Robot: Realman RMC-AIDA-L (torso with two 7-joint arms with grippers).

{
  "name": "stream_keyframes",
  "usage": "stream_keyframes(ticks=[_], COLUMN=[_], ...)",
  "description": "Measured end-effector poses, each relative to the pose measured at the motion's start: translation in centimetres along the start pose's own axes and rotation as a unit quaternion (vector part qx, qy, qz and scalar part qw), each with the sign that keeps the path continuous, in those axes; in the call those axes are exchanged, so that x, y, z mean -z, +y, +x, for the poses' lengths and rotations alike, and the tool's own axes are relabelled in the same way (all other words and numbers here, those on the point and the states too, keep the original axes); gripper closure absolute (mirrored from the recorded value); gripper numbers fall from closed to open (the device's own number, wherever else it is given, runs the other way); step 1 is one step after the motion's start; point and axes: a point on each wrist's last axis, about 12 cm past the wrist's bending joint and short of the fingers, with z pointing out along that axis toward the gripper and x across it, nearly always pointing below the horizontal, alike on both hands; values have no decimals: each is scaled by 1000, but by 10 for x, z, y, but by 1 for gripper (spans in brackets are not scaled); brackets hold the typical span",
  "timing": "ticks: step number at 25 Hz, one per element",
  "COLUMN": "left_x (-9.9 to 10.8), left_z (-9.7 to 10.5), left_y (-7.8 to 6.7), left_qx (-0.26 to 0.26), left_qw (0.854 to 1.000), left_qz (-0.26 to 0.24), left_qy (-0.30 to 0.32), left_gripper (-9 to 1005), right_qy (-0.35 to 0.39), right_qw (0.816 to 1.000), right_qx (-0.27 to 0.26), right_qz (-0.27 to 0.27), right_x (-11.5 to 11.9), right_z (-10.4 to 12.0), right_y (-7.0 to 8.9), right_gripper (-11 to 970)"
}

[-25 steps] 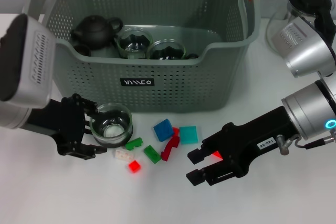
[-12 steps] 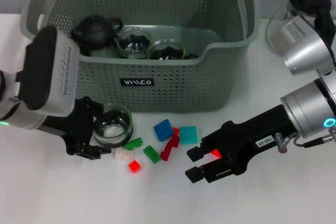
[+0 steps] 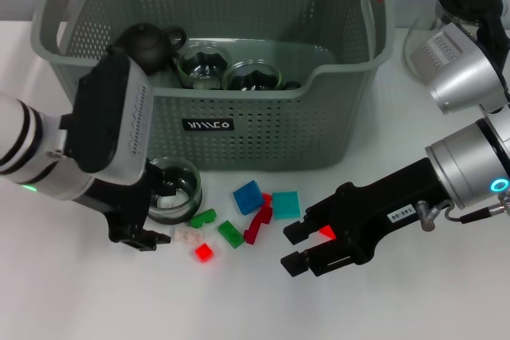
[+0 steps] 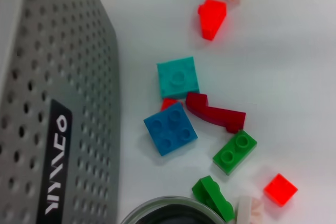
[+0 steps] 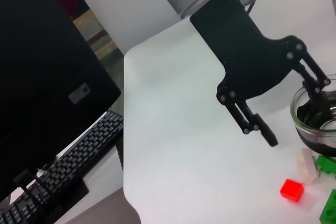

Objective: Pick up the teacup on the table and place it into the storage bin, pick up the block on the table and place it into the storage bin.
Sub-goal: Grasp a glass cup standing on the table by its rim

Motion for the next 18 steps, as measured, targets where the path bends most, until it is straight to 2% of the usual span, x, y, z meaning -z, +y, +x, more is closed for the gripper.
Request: stream_keyframes(ticks=[18], left_x=[-13], left_z=[-7], left_y=[2], left_qx=[-9], left_qw=[1000], left_qz=[8], left_qy=[28], left_gripper=[321], right_qy=[1], right_qw=[1000], right_qx=[-3], right_qz=[-1], right_x=[-1], right_z=[3], right_y=[1], right_gripper=[407])
